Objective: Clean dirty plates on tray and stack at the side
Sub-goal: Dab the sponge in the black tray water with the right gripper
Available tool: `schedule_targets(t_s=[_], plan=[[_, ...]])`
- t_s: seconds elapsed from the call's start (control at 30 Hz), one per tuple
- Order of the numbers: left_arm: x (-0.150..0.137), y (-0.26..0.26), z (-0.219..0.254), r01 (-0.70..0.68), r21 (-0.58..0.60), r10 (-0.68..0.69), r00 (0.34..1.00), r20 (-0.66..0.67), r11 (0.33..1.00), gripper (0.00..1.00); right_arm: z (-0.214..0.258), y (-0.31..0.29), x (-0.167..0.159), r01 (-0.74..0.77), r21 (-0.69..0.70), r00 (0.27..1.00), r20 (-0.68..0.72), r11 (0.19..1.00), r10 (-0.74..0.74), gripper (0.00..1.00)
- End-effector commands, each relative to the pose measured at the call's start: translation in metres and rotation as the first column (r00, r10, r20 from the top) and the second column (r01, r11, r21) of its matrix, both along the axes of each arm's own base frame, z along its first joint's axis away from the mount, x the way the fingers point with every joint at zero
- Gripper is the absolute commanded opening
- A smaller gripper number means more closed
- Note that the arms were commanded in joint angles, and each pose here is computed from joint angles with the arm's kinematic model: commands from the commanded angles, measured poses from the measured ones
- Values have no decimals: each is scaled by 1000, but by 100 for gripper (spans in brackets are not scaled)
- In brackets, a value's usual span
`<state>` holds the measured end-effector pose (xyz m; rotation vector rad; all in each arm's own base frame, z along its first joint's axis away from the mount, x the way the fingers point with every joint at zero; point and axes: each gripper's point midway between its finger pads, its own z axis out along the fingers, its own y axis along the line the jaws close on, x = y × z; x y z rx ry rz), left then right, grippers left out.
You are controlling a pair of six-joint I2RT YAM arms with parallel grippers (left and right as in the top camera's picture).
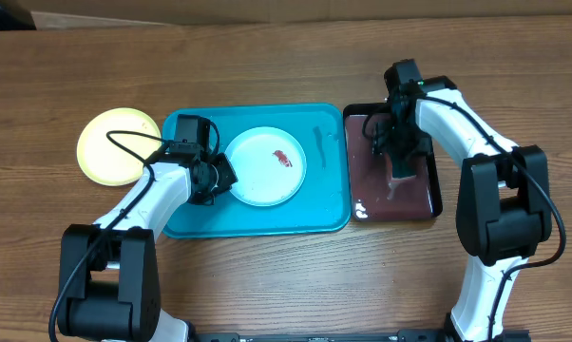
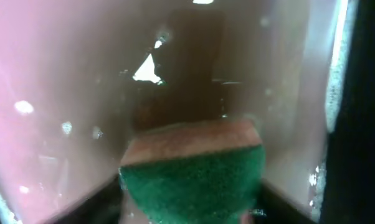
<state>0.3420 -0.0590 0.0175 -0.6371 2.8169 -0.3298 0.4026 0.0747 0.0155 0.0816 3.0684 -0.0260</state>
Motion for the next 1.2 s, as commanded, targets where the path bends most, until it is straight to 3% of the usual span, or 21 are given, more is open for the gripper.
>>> schedule_targets(t_s=[0.0, 0.07, 0.1, 0.13, 0.17, 0.2, 0.37, 0.47, 0.83, 0.97, 1.17], plan=[[-4, 1, -7, 14, 16, -14, 1000, -16, 1000, 13, 10, 11, 8, -30, 64, 999, 32, 998, 28, 6], [-4, 1, -7, 14, 16, -14, 1000, -15, 1000, 13, 17, 19, 10, -63, 104, 998, 36, 993, 59, 6], [-4, 1, -7, 14, 16, -14, 1000, -15, 1000, 13, 21, 20, 10, -65, 112, 998, 33, 992, 62, 27], [-4, 1, -7, 14, 16, -14, 1000, -15, 1000, 13, 26, 20, 10, -65, 111, 998, 25, 992, 62, 59], [-4, 1, -7, 15, 16, -14, 1000, -16, 1000, 13, 28, 20, 8, -64, 109, 998, 18, 992, 62, 72], [-4, 1, -7, 15, 16, -14, 1000, -16, 1000, 13, 29, 19, 7, -63, 108, 998, 11, 992, 62, 76], [-4, 1, -7, 14, 16, -14, 1000, -16, 1000, 13, 29, 16, -6, -57, 97, 997, -44, 994, 62, 72], [-4, 1, -7, 15, 16, -14, 1000, -16, 1000, 13, 28, 15, -12, -56, 94, 996, -66, 994, 62, 63], [-4, 1, -7, 14, 16, -14, 1000, -16, 1000, 13, 15, 5, -20, -54, 43, 994, -87, 998, 58, 57], [-4, 1, -7, 14, 16, -14, 1000, -16, 1000, 13, 13, 5, -19, -54, 39, 995, -81, 998, 57, 43], [-4, 1, -7, 14, 16, -14, 1000, -16, 1000, 13, 13, 3, -29, -49, 35, 991, -121, 998, 53, 48]])
